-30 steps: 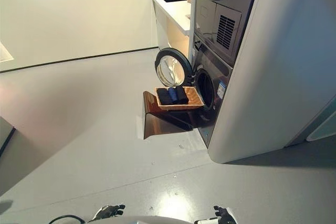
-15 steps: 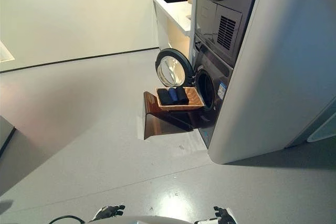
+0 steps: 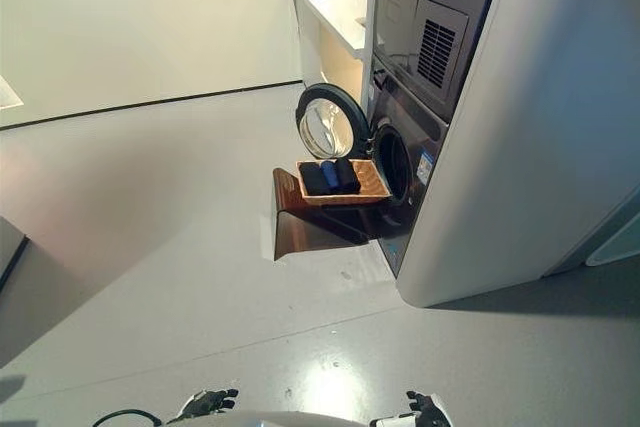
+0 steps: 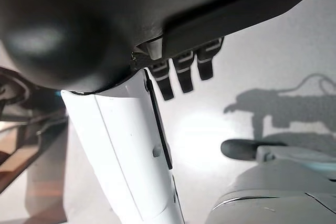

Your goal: Pick up the clothes and place them into the washing machine

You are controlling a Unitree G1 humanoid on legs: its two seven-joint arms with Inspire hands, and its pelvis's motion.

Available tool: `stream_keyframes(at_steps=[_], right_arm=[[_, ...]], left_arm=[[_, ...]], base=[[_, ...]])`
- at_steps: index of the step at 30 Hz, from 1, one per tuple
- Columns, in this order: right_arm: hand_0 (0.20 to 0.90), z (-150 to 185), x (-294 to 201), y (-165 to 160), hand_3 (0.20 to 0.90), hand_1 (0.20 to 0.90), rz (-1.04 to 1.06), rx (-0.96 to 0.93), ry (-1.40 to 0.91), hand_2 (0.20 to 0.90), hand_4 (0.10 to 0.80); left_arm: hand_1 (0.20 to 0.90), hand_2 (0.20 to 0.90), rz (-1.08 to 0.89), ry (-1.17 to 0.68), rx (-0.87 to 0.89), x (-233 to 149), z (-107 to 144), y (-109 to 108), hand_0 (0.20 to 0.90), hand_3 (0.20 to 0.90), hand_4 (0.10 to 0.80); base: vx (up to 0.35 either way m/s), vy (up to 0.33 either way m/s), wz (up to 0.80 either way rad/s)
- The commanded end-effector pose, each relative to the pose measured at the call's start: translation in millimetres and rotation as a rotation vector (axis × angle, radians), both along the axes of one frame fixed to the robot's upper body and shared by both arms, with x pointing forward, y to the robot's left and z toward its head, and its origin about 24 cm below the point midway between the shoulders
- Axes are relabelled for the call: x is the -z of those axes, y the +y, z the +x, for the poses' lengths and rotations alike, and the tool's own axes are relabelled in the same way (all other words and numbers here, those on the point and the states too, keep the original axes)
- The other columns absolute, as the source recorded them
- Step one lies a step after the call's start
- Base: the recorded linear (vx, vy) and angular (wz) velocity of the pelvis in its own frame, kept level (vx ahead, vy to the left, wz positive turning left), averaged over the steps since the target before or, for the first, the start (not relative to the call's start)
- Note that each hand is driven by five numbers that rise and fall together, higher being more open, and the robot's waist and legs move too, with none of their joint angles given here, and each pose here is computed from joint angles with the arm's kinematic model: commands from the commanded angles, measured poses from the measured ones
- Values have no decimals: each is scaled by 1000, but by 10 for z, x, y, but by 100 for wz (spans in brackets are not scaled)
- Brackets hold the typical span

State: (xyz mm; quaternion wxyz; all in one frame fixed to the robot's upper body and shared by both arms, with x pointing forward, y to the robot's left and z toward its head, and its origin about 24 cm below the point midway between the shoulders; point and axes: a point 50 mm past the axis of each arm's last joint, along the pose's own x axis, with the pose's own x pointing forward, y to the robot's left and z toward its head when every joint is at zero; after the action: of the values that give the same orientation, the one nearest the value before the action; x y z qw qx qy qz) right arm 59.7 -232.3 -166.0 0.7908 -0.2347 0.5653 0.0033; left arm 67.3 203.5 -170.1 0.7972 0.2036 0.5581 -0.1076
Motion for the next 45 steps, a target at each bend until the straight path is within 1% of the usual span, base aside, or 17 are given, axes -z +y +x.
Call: stream_keyframes(at_steps=[1, 5, 7, 9, 11, 13, 17, 21, 25, 28, 29, 32, 35, 40, 42, 43, 45], right_arm=[[900, 288, -89, -171, 900, 900, -74, 6, -67, 900, 800], [900, 308, -118, -252, 900, 900, -85, 54, -91, 900, 800], [900, 256, -125, -316, 900, 900, -96, 88, -84, 900, 800], [900, 212, -142, -397, 900, 900, -110, 130, -82, 900, 800], [900, 184, -145, -423, 900, 900, -116, 146, -79, 900, 800], [900, 116, -147, -469, 900, 900, -129, 172, -65, 900, 800], [900, 73, -129, -445, 900, 900, -130, 151, -37, 900, 800], [900, 83, -105, -347, 900, 900, -104, 96, -46, 900, 800], [900, 201, -110, -254, 900, 900, -84, 72, -101, 900, 800], [900, 335, -122, -180, 900, 900, -68, 43, -138, 900, 800], [900, 503, -156, -129, 900, 900, -61, -7, -181, 900, 800], [900, 603, -191, -144, 900, 900, -73, -22, -208, 900, 800], [900, 611, -197, -160, 900, 900, -74, -13, -212, 900, 800], [900, 518, -178, -199, 900, 900, -86, -4, -190, 900, 800], [900, 509, -177, -204, 900, 900, -86, 0, -190, 900, 800], [900, 500, -172, -203, 900, 900, -80, 15, -186, 900, 800], [900, 481, -163, -197, 900, 900, -71, 25, -177, 900, 800]], left_arm=[[900, 900, -21, -121, -30, -75, 394, -65, 900, 900, 800], [900, 900, -23, -149, -14, -104, 480, -53, 900, 900, 800], [900, 900, -22, -166, 4, -127, 528, -30, 900, 900, 800], [900, 900, -6, -184, -14, -161, 577, 79, 900, 900, 800], [900, 900, 0, -186, -28, -168, 576, 116, 900, 900, 800], [900, 900, 27, -186, -82, -177, 551, 224, 900, 900, 800], [900, 900, 39, -193, -135, -176, 537, 256, 900, 900, 800], [900, 900, 19, -212, -192, -157, 520, 171, 900, 900, 800], [900, 900, -47, -240, -236, -145, 568, -20, 900, 900, 800], [900, 900, -57, -261, -231, -164, 634, -53, 900, 900, 800], [900, 900, -58, -284, -252, -182, 678, -58, 900, 900, 800], [900, 900, -52, -279, -283, -173, 643, -33, 900, 900, 800], [900, 900, -37, -266, -304, -157, 579, 8, 900, 900, 800], [900, 900, -1, -194, -384, -93, 329, 120, 900, 900, 800], [900, 900, 1, -184, -390, -84, 297, 121, 900, 900, 800], [900, 900, 10, -155, -394, -66, 230, 135, 900, 900, 800], [900, 900, 11, -138, -399, -55, 177, 142, 900, 900, 800]], base=[[71, 93, -12], [91, 100, -15], [127, 86, -4], [178, 66, 3], [147, 1, 13], [314, -110, 9], [408, -222, 6], [344, -318, 44], [276, -399, 42], [197, -334, -23], [404, -514, -28], [249, -200, 5], [282, -49, 17], [392, 28, -18], [286, 49, -43], [340, 108, -50], [398, 161, -49]])
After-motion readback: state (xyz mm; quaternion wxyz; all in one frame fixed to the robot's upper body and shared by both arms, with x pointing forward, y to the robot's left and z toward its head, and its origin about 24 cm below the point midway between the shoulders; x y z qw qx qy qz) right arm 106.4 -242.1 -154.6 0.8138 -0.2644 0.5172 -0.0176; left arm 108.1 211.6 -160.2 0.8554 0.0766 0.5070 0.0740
